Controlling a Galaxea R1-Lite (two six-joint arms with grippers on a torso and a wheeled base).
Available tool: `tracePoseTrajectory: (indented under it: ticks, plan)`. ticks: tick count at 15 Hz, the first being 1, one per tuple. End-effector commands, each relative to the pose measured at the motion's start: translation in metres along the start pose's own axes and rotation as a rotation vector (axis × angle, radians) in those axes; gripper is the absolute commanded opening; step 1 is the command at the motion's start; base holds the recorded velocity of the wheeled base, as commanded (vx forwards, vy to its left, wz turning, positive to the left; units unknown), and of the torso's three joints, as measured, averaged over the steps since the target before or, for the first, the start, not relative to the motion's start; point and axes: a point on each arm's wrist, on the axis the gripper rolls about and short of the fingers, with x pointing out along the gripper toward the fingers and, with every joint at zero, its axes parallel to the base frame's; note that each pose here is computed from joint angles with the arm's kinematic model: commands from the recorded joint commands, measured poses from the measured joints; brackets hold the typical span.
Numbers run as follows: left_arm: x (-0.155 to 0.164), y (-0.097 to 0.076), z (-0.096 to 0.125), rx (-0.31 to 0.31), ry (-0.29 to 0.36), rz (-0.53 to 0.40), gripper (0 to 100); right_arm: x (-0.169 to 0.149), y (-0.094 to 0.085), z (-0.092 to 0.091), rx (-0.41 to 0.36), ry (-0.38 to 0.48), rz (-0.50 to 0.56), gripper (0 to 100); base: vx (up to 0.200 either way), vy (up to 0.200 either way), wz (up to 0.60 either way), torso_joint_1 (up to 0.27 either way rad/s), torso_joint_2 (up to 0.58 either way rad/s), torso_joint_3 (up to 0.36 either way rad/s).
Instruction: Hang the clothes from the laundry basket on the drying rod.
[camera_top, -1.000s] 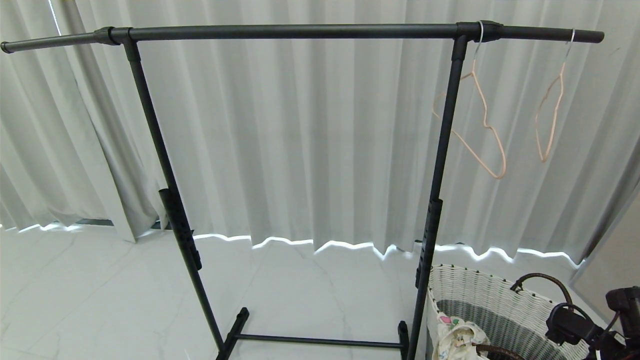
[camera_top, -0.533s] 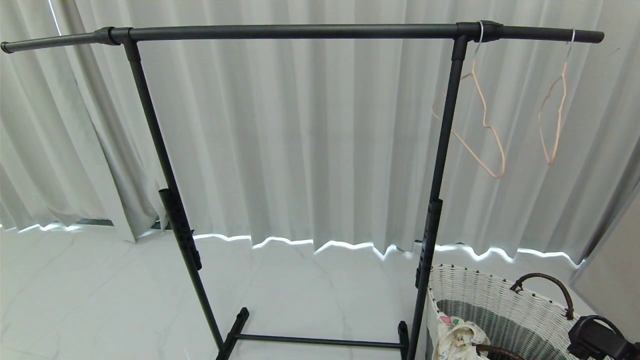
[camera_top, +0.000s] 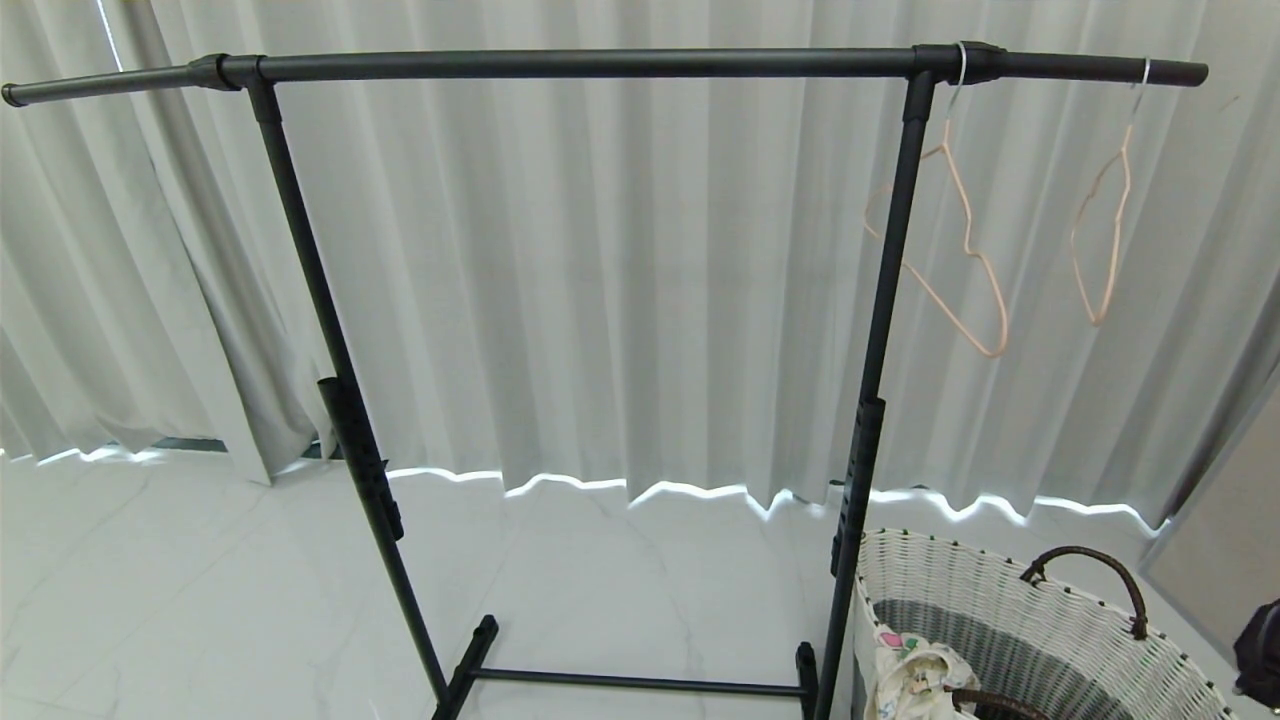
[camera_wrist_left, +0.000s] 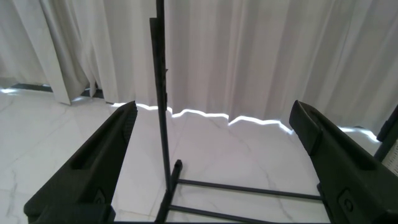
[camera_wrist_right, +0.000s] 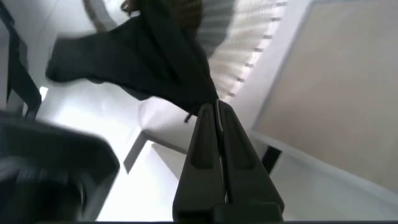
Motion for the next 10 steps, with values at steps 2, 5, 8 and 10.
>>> tracePoseTrajectory:
  ticks: [2,5,8,10]
  plan:
    - [0.000,0.000,0.000,-0.001,0.001,0.001,100,-0.052,-0.003,-0.005,0.022,-0.173,-0.157,0,-0.100,0.000,0.00,0.001,0.00,0.001]
    - [0.000,0.000,0.000,-0.001,0.000,0.001,100,-0.056,-0.001,-0.007,0.017,-0.219,-0.151,0,-0.200,0.000,0.00,0.007,0.00,0.002]
    - [0.000,0.000,0.000,-0.001,0.000,0.001,100,-0.060,0.001,-0.009,0.018,-0.252,-0.161,0,-0.200,0.000,0.00,0.004,0.00,0.004]
    - [0.000,0.000,0.000,-0.001,0.000,0.001,100,-0.063,0.002,-0.011,0.019,-0.264,-0.172,0,-0.200,0.000,0.00,0.005,0.00,0.005]
